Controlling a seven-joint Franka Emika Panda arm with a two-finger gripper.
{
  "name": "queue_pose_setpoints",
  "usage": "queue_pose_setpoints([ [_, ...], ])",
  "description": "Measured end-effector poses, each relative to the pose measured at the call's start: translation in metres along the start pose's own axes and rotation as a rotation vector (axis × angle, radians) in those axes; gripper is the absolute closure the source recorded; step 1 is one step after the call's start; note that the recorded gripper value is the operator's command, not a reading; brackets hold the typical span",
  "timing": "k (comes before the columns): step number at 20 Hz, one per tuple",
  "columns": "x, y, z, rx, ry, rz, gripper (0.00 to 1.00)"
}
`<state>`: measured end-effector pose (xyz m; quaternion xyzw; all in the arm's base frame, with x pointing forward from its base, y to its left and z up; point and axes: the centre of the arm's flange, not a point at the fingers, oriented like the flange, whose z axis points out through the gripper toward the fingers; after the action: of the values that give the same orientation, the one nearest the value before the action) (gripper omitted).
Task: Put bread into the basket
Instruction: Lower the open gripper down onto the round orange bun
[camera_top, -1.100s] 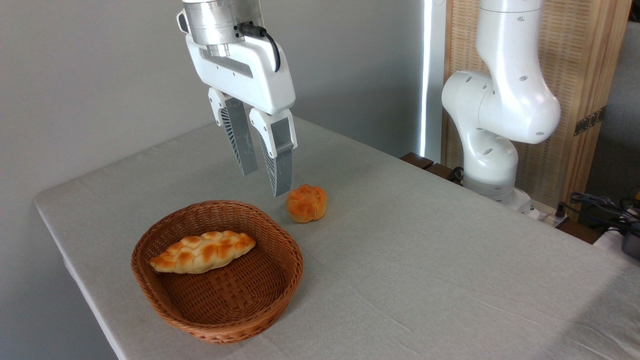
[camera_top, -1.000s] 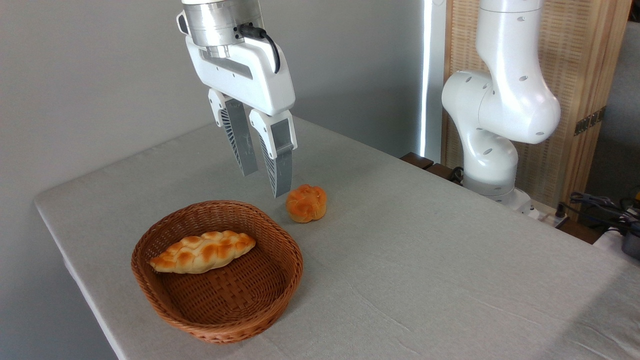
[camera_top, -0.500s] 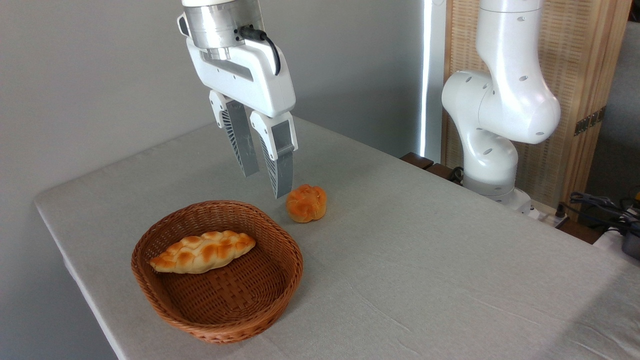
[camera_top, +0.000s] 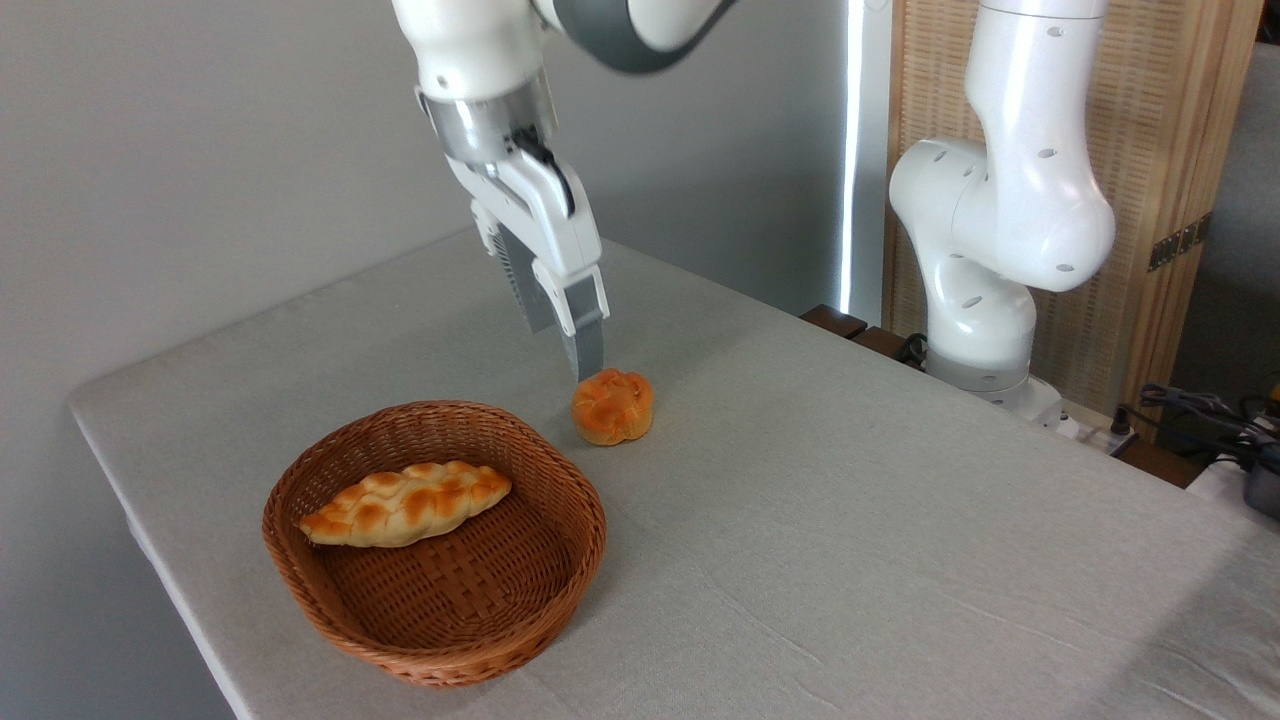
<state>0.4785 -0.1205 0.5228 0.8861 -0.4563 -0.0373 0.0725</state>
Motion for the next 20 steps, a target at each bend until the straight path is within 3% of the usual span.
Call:
queue_pose_setpoints([
  [4, 0.016, 0.026, 0.056, -0.014, -0.018, 0.054, 0.00],
  [13, 0.006, 0.037, 0.105, -0.045, -0.099, 0.080, 0.00],
  [15, 0.006, 0.038, 0.109, -0.041, -0.108, 0.087, 0.16],
  [16, 0.007, 0.039, 0.110, -0.039, -0.108, 0.089, 0.39],
  [18, 0.009, 0.040, 0.115, -0.035, -0.106, 0.096, 0.68],
  [20, 0.011, 0.041, 0.119, -0.035, -0.108, 0.099, 0.72],
])
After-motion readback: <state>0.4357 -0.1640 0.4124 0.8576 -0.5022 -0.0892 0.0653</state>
